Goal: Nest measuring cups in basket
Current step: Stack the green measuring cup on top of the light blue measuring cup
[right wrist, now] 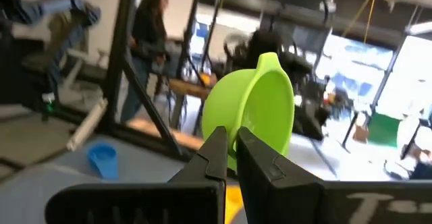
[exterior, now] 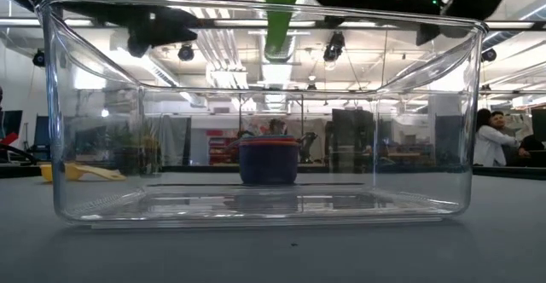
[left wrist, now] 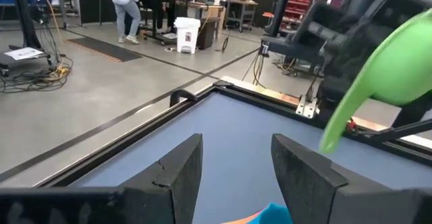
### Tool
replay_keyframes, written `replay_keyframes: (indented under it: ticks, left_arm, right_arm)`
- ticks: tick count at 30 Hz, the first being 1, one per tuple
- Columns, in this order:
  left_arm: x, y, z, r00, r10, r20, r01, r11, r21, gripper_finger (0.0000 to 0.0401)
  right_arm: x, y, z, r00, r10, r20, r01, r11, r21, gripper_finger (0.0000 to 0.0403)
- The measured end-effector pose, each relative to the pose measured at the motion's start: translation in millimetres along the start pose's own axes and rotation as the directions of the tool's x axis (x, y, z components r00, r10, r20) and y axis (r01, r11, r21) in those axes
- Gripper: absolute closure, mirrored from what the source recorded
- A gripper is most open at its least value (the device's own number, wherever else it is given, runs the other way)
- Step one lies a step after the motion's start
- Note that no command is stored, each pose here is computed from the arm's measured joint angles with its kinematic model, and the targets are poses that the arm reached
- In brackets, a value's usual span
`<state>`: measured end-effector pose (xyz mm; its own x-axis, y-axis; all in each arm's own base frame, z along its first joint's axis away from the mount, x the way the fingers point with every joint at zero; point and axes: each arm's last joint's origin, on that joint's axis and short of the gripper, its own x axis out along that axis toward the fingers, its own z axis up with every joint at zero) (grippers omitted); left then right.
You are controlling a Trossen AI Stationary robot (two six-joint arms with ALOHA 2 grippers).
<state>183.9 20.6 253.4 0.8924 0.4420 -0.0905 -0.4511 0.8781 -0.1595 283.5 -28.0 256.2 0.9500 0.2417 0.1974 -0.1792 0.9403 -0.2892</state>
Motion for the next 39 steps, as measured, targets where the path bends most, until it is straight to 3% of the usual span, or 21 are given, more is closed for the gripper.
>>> replay_keyframes:
  ticks: [4, 12, 19, 26, 32, 39]
  left_arm:
    - [10, -5, -4, 0.998, -0.057, -0.004, 0.057, 0.998, -0.004, 0.024]
    - [20, -18, -1, 0.951, -0.301, 0.069, 0.303, 0.953, -0.024, 0.024]
    - [34, -22, -11, 0.943, -0.326, 0.063, 0.329, 0.943, -0.044, 0.024]
    - [54, -35, -13, 0.899, -0.438, 0.013, 0.438, 0.898, -0.039, 0.024]
    - [79, -49, -16, 0.851, -0.515, -0.104, 0.514, 0.857, -0.045, 0.024]
    - [108, -62, -15, 0.843, -0.495, -0.209, 0.501, 0.865, -0.031, 0.0243]
  right_arm:
    - [1, 7, 0, 0.998, 0.009, 0.057, -0.009, 1.0, -0.001, 0.0394]
    - [3, 10, 0, 0.987, 0.076, 0.141, -0.081, 0.996, 0.033, 0.0394]
    - [5, 11, -8, 0.988, 0.079, 0.135, -0.086, 0.995, 0.048, 0.0394]
    - [7, 12, -13, 0.986, 0.076, 0.15, -0.086, 0.994, 0.062, 0.0394]
    - [7, 12, -13, 0.986, 0.076, 0.151, -0.086, 0.994, 0.061, 0.0394]
    - [7, 12, -13, 0.986, 0.076, 0.147, -0.087, 0.994, 0.064, 0.0394]
